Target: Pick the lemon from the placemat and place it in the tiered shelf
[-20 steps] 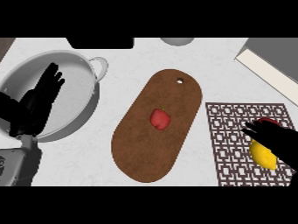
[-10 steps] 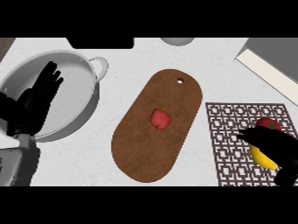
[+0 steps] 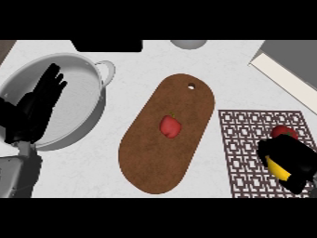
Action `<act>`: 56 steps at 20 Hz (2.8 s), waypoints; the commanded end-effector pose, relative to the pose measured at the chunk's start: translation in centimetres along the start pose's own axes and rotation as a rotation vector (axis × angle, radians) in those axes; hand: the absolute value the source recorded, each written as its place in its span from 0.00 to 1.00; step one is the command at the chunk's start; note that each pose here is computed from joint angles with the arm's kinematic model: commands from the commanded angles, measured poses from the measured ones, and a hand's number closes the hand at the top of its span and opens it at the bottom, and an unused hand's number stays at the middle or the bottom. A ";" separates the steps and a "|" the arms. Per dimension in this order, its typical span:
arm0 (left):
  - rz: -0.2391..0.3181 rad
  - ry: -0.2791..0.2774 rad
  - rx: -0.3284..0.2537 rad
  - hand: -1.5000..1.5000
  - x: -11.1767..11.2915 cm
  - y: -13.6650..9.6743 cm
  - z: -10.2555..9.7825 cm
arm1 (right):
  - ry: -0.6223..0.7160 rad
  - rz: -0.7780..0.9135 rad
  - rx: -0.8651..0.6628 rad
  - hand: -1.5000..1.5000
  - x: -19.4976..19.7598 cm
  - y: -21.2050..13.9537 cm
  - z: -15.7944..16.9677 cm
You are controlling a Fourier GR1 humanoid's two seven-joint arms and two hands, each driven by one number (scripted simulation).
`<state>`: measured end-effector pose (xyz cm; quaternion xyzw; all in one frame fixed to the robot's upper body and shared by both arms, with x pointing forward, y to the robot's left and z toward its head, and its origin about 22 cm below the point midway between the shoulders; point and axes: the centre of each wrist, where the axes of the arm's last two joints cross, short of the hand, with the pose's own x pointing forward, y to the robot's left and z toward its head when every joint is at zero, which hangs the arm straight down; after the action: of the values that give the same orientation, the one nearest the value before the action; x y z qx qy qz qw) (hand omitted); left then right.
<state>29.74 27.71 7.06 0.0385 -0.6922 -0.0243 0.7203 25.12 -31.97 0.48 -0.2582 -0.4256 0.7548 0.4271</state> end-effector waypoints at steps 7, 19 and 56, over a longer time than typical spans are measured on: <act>-0.008 0.017 0.016 0.50 -1.2 -0.3 -0.5 | -0.066 -0.182 -0.149 1.00 6.8 2.3 0.9; -0.002 0.007 0.031 0.50 -0.3 1.0 0.2 | -0.191 -0.625 -0.592 1.00 11.8 -5.4 7.6; -0.018 -0.003 -0.003 0.50 -0.4 -1.0 1.4 | 0.353 -0.868 -1.004 1.00 -15.1 -16.4 16.9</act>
<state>29.55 27.53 6.76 0.0401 -0.6941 -0.0271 0.7183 26.38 -45.22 25.79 -0.3451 -0.7153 0.1836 0.5792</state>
